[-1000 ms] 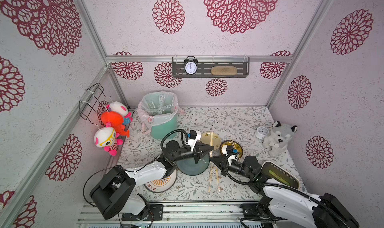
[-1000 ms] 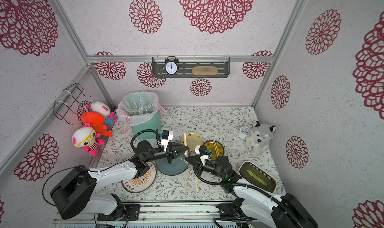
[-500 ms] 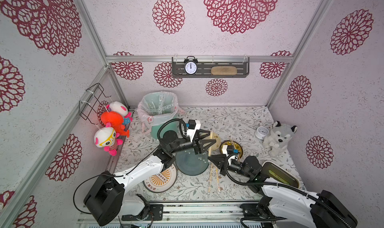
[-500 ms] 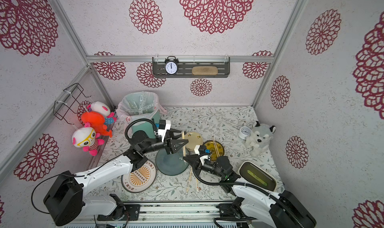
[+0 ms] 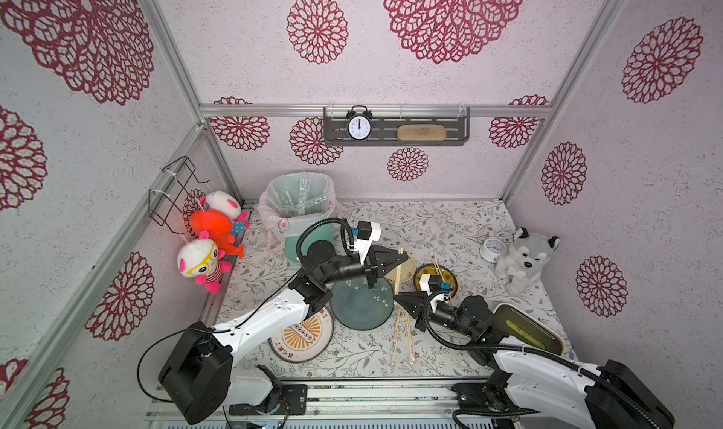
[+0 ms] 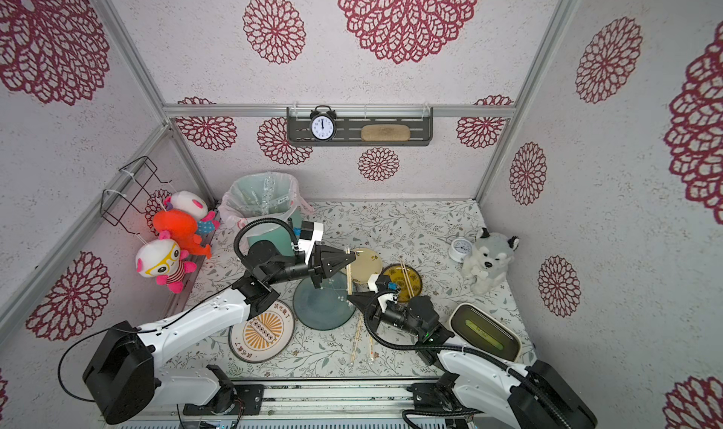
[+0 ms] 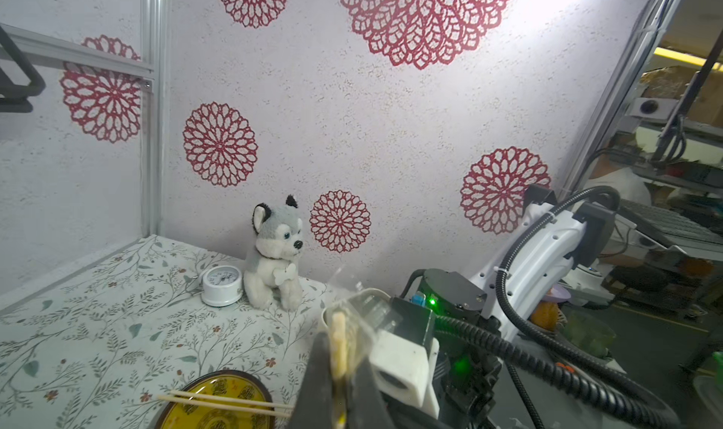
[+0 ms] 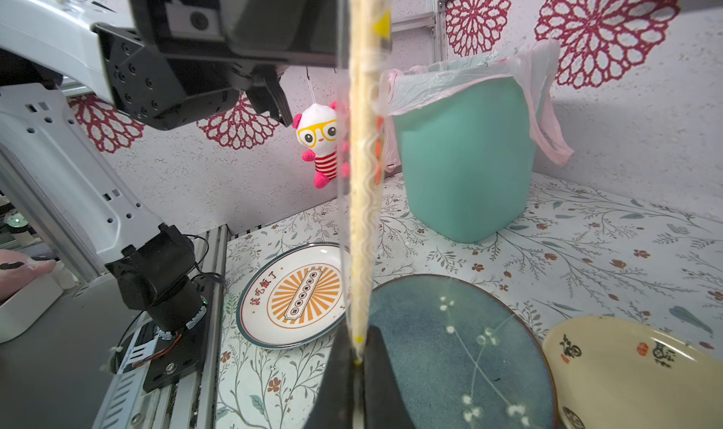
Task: Remove the packaging of disposable chopsticks
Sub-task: Remove the packet bag from the disposable chopsticks.
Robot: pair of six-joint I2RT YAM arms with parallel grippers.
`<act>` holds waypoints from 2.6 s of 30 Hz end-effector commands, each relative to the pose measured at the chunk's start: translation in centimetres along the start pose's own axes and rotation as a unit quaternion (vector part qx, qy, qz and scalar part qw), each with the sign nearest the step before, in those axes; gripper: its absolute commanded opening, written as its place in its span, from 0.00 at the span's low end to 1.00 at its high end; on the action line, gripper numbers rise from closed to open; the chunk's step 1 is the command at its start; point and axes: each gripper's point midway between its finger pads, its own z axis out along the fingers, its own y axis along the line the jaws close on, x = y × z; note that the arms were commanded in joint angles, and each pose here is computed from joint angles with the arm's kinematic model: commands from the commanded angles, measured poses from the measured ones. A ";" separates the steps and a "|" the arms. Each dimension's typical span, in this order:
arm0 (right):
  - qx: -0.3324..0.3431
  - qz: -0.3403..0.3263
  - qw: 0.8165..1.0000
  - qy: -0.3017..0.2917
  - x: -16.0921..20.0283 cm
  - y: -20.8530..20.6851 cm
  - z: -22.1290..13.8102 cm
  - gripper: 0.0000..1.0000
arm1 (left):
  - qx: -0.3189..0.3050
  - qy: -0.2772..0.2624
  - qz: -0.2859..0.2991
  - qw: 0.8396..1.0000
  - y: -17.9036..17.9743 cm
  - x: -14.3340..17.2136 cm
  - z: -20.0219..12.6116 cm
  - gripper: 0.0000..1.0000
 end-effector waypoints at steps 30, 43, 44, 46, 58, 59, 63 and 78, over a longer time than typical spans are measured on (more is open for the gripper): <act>-0.035 -0.084 0.990 -0.108 -9.4 3.0 -1.3 0.00 | -0.009 0.148 -0.119 0.982 -0.8 18.3 -1.9 0.09; -0.034 -0.092 0.990 -0.105 -10.3 3.2 -1.0 0.00 | -0.014 0.159 -0.128 0.979 -0.9 20.5 -2.6 0.00; -0.032 -0.088 0.990 -0.103 -9.9 3.0 -1.0 0.00 | -0.014 0.151 -0.124 0.981 -0.8 19.6 -2.8 0.00; -0.031 -0.076 0.992 -0.093 -8.7 2.7 -1.0 0.00 | -0.004 0.135 -0.108 0.985 -0.9 17.1 -2.9 0.06; -0.006 -0.045 0.998 -0.053 -4.1 1.3 -1.3 0.00 | -0.044 0.060 0.035 0.997 -1.0 2.9 -1.2 0.76; -0.006 -0.045 0.998 -0.052 -4.0 1.3 -1.3 0.00 | -0.049 0.057 0.041 0.996 -0.8 2.2 -1.1 0.77; -0.004 -0.043 0.998 -0.047 -3.5 1.2 -1.2 0.00 | -0.032 0.030 0.047 0.998 -1.0 -0.5 -0.2 0.76; 0.002 -0.040 0.998 -0.038 -2.7 0.8 -1.1 0.00 | 0.015 0.039 0.034 0.999 -1.8 -0.2 1.5 0.14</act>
